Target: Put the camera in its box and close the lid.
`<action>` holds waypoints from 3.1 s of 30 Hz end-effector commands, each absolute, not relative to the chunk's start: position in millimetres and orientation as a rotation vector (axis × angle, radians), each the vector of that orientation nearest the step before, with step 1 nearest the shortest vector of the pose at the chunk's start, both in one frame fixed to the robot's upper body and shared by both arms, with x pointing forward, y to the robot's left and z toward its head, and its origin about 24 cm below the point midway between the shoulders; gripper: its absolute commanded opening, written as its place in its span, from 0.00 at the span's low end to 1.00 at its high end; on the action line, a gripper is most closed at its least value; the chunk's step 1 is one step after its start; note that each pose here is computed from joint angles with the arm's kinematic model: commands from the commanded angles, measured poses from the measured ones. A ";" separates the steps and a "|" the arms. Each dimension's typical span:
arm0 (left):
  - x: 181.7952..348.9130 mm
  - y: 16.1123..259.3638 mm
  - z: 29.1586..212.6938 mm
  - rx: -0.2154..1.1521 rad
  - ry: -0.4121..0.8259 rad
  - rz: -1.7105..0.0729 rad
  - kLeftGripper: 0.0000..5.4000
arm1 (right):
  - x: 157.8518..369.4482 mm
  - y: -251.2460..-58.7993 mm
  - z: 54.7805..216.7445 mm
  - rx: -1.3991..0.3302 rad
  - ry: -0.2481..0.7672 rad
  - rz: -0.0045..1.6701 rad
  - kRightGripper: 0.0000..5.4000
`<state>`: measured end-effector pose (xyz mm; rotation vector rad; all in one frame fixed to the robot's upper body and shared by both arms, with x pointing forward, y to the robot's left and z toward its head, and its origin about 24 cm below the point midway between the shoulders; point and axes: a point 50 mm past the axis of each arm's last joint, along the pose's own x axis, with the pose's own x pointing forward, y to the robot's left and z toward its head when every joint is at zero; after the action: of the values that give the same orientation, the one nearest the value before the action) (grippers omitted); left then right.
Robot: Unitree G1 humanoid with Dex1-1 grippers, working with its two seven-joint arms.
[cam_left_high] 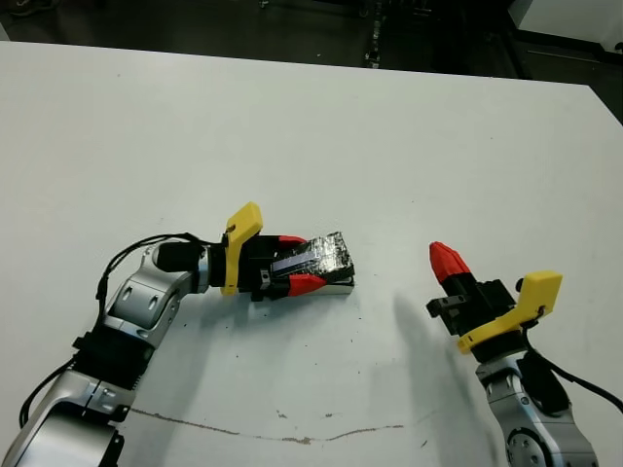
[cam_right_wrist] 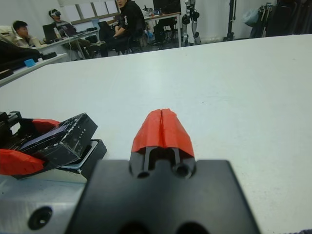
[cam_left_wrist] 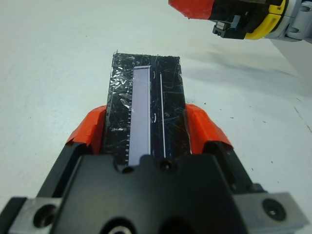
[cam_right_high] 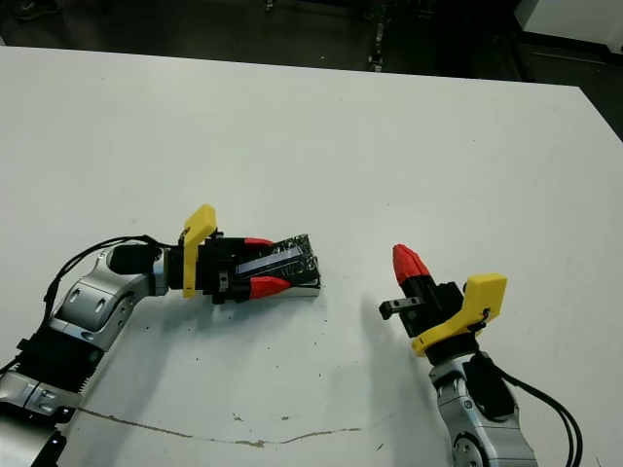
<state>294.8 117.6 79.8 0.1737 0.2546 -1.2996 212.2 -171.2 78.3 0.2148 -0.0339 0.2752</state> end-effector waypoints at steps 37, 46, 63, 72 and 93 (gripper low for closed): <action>301.9 95.1 51.8 0.331 0.409 -1.466 0.58 | 213.4 -174.4 78.9 0.210 -0.034 0.277 0.00; 299.7 90.9 53.8 0.397 0.428 -1.459 0.58 | 212.4 -174.2 78.9 0.202 -0.035 0.276 0.00; 300.8 96.7 53.3 0.623 0.434 -1.423 0.97 | 211.6 -174.6 77.8 0.210 -0.021 0.273 0.00; 298.1 111.1 51.9 0.589 0.436 -1.416 1.00 | 211.3 -174.5 76.9 0.205 -0.022 0.271 0.00; 278.0 198.8 79.2 0.496 0.477 -1.298 1.00 | 211.2 -172.8 76.7 0.204 -0.020 0.274 0.00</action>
<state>285.6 181.2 91.1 0.4984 0.3594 -1.3307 211.9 -170.9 77.9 0.2159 -0.0301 0.2785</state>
